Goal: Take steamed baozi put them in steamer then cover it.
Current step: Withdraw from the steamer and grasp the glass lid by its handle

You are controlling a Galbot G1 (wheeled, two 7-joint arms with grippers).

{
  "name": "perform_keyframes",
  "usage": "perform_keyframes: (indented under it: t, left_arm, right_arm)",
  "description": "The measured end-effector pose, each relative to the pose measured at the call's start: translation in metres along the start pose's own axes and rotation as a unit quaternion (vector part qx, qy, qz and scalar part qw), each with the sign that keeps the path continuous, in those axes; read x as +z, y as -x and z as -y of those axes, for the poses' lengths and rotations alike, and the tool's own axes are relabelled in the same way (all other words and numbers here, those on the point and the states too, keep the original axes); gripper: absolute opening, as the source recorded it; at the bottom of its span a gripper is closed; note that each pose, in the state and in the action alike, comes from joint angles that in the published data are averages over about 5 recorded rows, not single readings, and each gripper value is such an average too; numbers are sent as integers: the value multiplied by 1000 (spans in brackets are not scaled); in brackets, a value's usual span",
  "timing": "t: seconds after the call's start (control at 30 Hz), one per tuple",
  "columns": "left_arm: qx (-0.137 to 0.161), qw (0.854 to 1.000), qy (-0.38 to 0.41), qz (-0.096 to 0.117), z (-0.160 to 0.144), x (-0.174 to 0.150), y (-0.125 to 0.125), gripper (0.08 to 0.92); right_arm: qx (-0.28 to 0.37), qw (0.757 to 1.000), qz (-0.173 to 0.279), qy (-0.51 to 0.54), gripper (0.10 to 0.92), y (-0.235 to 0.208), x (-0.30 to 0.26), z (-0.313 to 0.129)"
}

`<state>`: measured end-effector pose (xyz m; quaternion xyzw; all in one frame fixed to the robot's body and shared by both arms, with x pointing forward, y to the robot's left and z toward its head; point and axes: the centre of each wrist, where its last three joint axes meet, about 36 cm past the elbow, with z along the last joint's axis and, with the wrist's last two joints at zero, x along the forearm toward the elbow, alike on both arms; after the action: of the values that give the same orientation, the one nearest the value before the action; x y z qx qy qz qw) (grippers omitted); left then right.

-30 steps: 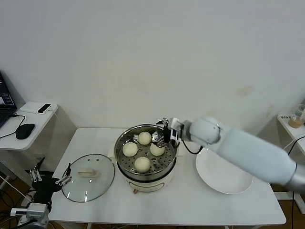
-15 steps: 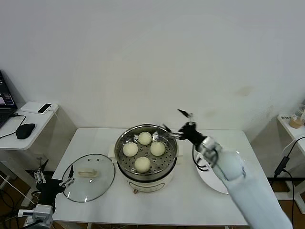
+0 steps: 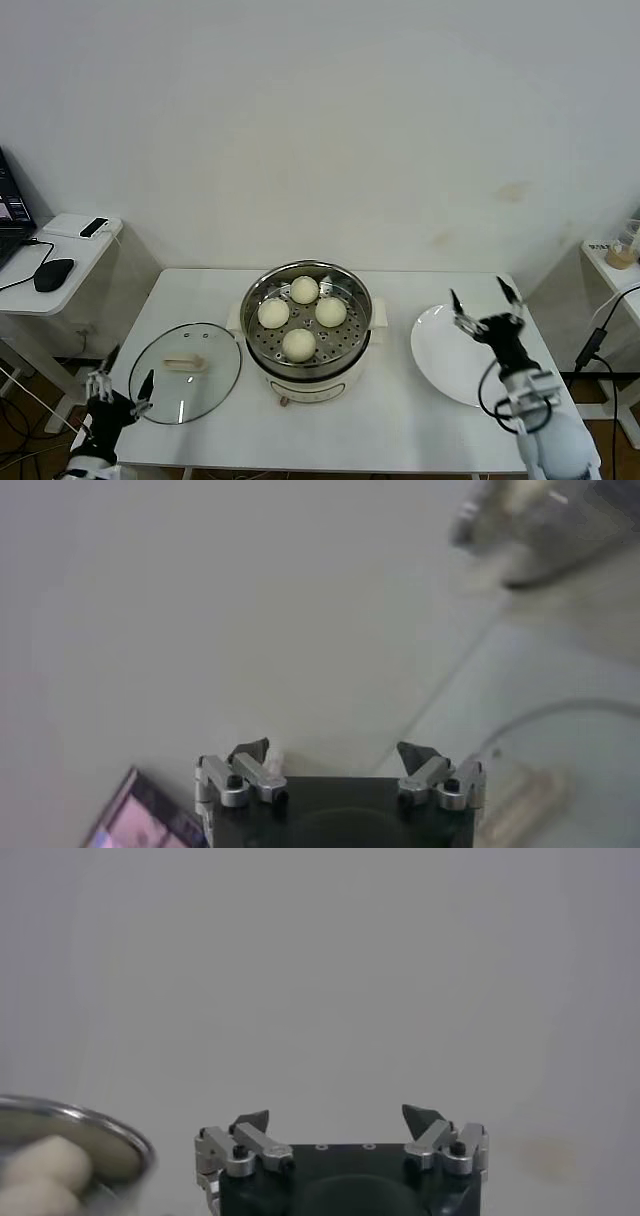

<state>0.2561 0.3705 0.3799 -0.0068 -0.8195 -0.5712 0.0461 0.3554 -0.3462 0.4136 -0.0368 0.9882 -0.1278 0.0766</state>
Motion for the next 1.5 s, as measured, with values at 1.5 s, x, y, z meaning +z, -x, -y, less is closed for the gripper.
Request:
perform_keyframes:
  t: [1.5]
  left_arm:
    - [58, 955, 286, 56, 63, 43, 116, 823]
  right_arm:
    - [87, 992, -89, -26, 823, -100, 33, 6]
